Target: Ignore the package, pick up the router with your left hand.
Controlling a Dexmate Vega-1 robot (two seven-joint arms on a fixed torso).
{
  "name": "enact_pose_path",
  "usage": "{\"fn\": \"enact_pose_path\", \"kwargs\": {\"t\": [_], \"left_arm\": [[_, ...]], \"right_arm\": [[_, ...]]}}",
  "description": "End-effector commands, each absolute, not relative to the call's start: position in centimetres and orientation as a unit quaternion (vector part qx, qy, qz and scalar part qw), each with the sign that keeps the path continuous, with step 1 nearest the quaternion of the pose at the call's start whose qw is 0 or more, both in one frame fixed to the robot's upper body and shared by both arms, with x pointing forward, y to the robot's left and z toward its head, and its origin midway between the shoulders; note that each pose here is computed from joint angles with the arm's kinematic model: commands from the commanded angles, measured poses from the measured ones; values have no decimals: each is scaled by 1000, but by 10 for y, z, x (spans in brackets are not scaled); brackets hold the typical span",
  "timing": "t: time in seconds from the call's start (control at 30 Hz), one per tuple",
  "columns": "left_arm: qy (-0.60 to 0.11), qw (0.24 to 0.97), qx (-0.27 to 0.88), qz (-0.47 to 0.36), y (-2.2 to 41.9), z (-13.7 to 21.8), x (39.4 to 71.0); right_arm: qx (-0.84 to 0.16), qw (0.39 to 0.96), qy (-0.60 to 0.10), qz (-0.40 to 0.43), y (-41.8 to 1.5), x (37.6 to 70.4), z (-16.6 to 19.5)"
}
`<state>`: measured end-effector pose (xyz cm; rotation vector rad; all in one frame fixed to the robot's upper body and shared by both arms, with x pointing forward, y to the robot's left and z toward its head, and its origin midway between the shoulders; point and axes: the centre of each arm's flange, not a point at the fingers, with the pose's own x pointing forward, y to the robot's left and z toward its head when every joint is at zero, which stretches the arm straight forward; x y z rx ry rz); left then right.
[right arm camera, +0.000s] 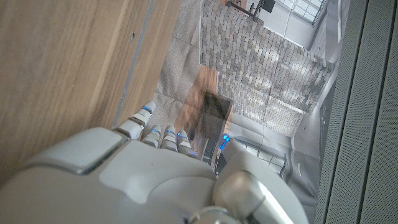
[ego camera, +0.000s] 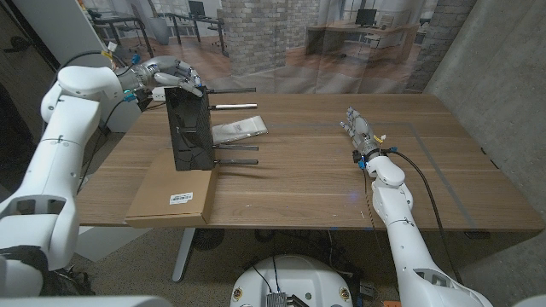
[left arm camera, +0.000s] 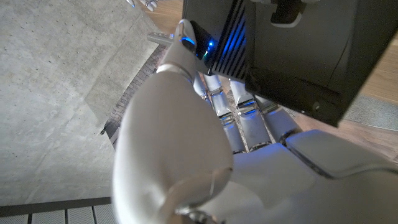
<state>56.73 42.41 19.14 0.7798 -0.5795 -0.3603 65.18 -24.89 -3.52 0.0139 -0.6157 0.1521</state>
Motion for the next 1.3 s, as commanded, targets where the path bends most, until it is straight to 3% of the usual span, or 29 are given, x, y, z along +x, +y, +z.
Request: {"fn": "enact_pose_path", "kwargs": {"t": [0.03,1.3], "left_arm": [[-301,870,348,-177,422,195,565],[-361,871,292,-158,419,203,552]], "right_arm": [[8,950,-304,73,-249,651,-36],[10,949,-307,70,-251,648,-39]]}}
